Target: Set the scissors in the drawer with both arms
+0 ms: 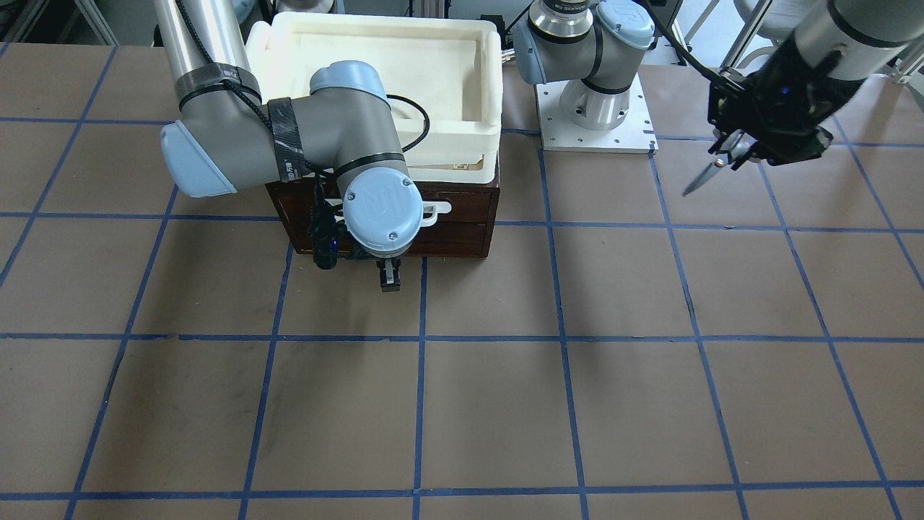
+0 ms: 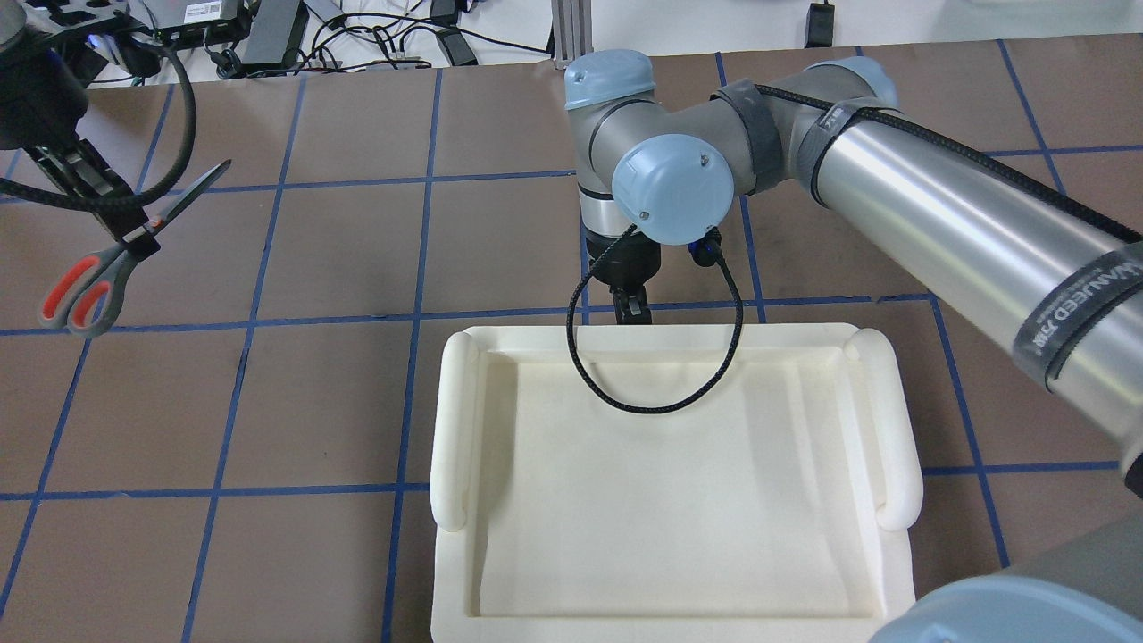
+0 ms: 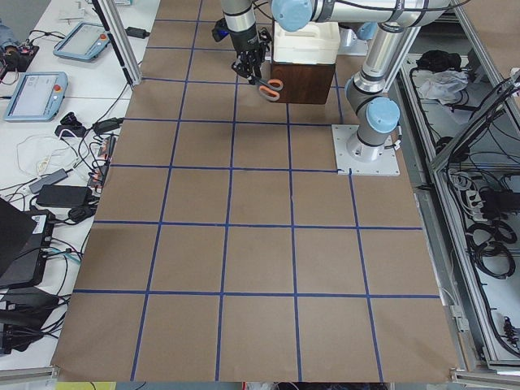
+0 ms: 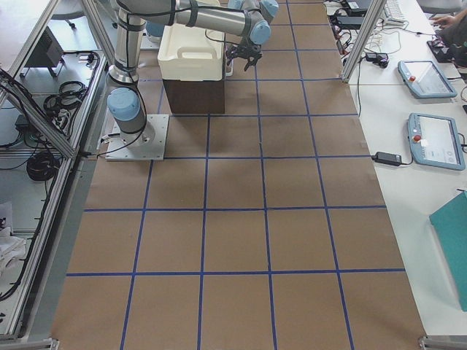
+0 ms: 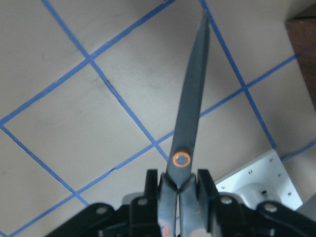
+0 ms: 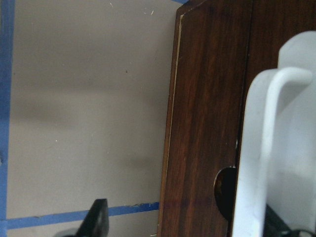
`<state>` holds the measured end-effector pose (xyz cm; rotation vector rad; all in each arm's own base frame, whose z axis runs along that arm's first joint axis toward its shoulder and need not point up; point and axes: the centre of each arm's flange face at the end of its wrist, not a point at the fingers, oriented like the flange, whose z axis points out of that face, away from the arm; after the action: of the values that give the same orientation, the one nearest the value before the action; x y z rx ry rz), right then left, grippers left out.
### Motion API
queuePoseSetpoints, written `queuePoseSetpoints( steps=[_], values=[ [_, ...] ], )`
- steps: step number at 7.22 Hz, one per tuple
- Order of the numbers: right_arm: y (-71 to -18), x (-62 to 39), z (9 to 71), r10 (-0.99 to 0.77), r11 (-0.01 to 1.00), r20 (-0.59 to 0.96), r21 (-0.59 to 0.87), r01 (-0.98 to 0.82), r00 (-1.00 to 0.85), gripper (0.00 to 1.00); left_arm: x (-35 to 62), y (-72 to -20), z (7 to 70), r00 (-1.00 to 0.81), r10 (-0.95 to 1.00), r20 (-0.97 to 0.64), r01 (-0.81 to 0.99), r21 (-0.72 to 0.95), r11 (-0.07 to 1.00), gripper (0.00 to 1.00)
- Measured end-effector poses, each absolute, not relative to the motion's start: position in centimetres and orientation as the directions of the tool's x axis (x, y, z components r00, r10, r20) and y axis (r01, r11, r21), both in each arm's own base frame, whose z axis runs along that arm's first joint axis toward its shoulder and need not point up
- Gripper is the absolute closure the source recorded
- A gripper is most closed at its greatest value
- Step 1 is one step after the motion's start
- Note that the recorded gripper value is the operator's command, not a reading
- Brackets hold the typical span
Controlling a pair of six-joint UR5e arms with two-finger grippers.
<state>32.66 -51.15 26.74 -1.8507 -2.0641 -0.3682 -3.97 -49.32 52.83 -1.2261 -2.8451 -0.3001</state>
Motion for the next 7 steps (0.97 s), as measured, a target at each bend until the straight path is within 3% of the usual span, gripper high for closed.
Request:
queuePoseSetpoints(
  steps=[3, 7],
  values=[
    [-51.9, 32.9, 26.9, 0.924, 0.137, 0.361, -0.013, 0.990, -0.123, 0.00, -8.0, -49.6, 52.1, -0.385, 0.912, 0.140, 0.920, 0.135, 0.367, 1.00],
    [-53.4, 33.2, 28.1, 0.939, 0.216, 0.270, 0.014, 0.976, -0.212, 0.00, -7.9, -50.3, 52.1, -0.198, 0.975, 0.098, 0.968, 0.174, 0.179, 1.00]
  ],
)
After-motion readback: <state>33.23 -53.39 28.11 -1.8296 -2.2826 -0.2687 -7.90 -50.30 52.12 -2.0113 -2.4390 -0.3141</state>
